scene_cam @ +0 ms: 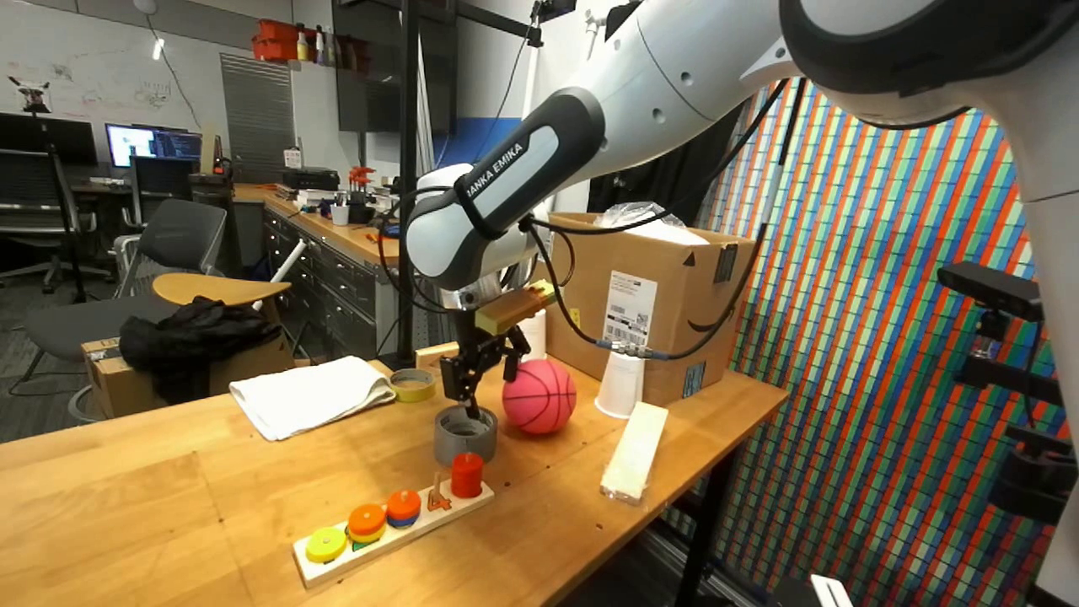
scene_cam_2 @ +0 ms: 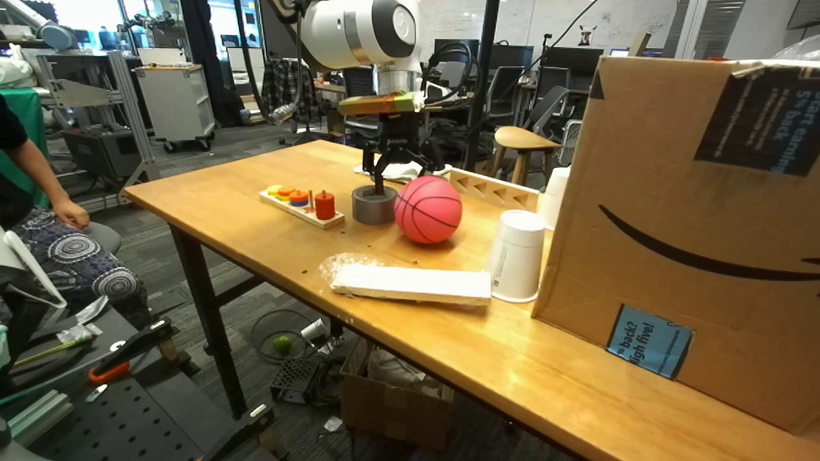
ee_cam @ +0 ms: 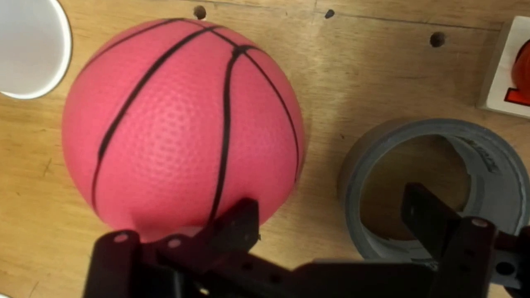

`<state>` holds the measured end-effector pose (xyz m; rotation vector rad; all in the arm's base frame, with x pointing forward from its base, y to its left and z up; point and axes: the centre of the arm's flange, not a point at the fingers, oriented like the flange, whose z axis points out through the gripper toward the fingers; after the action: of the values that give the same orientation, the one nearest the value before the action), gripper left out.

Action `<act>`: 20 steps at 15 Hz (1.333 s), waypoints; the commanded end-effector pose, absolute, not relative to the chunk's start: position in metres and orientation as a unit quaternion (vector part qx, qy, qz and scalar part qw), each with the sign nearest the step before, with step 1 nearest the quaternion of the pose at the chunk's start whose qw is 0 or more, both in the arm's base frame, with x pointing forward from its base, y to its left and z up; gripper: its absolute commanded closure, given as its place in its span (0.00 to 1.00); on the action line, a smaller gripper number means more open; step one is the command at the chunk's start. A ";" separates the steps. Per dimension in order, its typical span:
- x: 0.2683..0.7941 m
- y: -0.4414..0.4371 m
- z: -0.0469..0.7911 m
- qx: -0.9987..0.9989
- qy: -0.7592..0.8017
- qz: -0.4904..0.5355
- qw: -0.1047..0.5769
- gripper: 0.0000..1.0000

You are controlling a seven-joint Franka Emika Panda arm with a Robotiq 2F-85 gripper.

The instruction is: Push the basketball between the two cups

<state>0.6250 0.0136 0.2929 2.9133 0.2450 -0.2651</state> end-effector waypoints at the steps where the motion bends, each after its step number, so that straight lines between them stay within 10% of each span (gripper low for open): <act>1: 0.603 0.019 0.294 0.988 0.092 -0.080 0.093 0.00; 20: 0.515 0.058 0.328 0.990 0.111 -0.042 0.077 0.00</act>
<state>0.5336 0.0559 0.3112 2.9589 0.3424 -0.2011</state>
